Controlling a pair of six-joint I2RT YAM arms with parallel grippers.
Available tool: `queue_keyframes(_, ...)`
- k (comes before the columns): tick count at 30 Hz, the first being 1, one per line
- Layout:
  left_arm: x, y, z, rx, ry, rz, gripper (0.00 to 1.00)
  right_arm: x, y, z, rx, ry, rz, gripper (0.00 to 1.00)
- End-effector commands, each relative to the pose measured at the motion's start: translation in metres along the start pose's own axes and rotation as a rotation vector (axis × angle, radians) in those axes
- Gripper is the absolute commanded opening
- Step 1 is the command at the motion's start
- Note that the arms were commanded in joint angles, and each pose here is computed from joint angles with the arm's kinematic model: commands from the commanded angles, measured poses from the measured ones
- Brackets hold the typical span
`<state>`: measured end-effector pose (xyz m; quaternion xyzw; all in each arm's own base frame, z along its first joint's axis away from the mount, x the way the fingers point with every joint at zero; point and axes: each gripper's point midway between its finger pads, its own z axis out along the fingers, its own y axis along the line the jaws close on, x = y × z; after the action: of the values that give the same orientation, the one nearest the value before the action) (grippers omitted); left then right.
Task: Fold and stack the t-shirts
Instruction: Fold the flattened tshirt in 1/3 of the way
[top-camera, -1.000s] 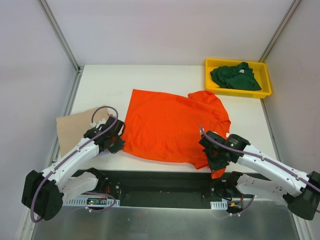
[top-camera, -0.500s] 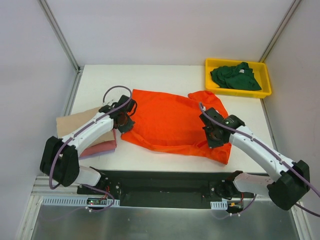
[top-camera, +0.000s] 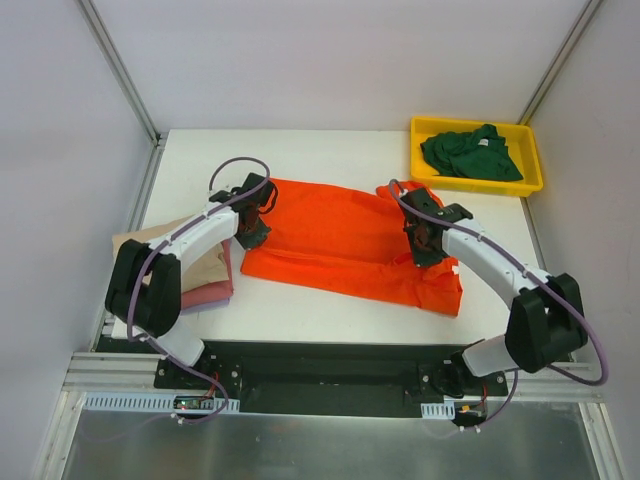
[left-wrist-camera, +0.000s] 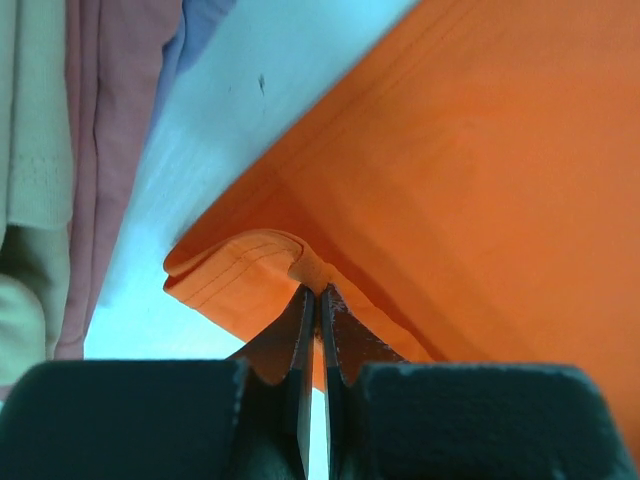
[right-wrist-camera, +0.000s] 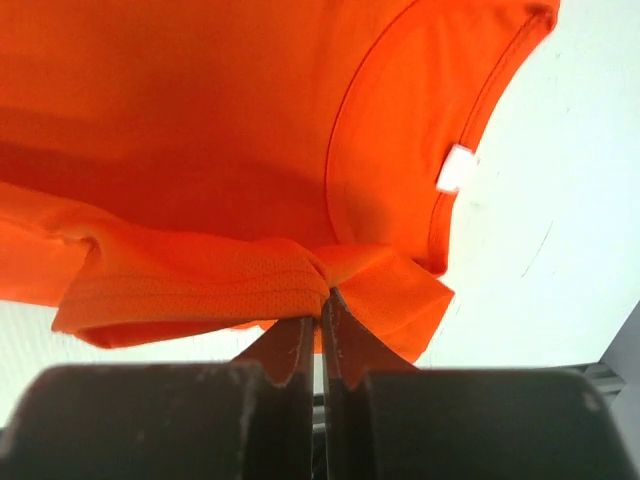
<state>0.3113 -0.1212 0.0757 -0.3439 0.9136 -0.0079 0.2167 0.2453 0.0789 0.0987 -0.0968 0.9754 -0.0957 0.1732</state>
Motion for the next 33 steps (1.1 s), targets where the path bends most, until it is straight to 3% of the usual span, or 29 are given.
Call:
queue_keyframes(1,-0.020,-0.011,0.005,-0.015,-0.044,0.024,0.01,-0.042,-0.006,0.012,0.044,-0.093,-0.036,0.00)
queue_keyframes(5,-0.033,-0.017,0.015,-0.033,-0.052,0.034,0.08,-0.075,-0.020,0.037,0.167,-0.138,-0.051,0.03)
queue_keyframes(6,-0.034,-0.016,0.015,-0.037,-0.053,0.028,0.13,-0.083,-0.027,0.038,0.211,-0.137,-0.043,0.09)
queue_keyframes(7,-0.037,-0.015,0.014,-0.034,-0.058,0.024,0.22,-0.089,-0.032,0.042,0.246,-0.135,-0.031,0.24)
queue_keyframes(8,-0.038,-0.013,0.013,-0.036,-0.062,0.021,0.38,-0.096,-0.035,0.043,0.271,-0.139,-0.030,0.45)
queue_keyframes(9,-0.040,-0.013,0.011,-0.031,-0.069,0.021,0.52,-0.102,-0.039,0.041,0.300,-0.148,-0.018,0.60)
queue_keyframes(11,-0.045,-0.015,0.003,-0.011,-0.085,0.026,0.75,-0.112,-0.046,0.034,0.346,-0.172,0.016,0.71)
queue_keyframes(14,-0.052,-0.018,-0.013,0.032,-0.109,0.026,0.99,-0.117,-0.061,0.007,0.391,-0.236,0.104,0.87)
queue_keyframes(16,-0.052,-0.021,-0.024,0.072,-0.107,0.024,0.99,-0.107,-0.065,-0.008,0.372,-0.270,0.163,0.99)
queue_keyframes(20,-0.031,-0.042,-0.034,0.220,-0.023,0.086,0.99,-0.069,-0.028,-0.011,0.088,-0.262,0.264,0.96)
queue_keyframes(24,0.000,-0.068,-0.030,0.339,0.107,0.162,0.99,-0.026,0.031,0.002,-0.248,-0.143,0.349,0.96)
queue_keyframes(29,0.036,-0.064,0.007,0.295,0.226,0.201,0.99,0.010,0.035,0.037,-0.271,-0.003,0.489,0.96)
queue_keyframes(33,0.055,-0.044,0.031,0.218,0.285,0.210,0.99,0.012,0.035,0.065,-0.360,0.010,0.558,0.96)
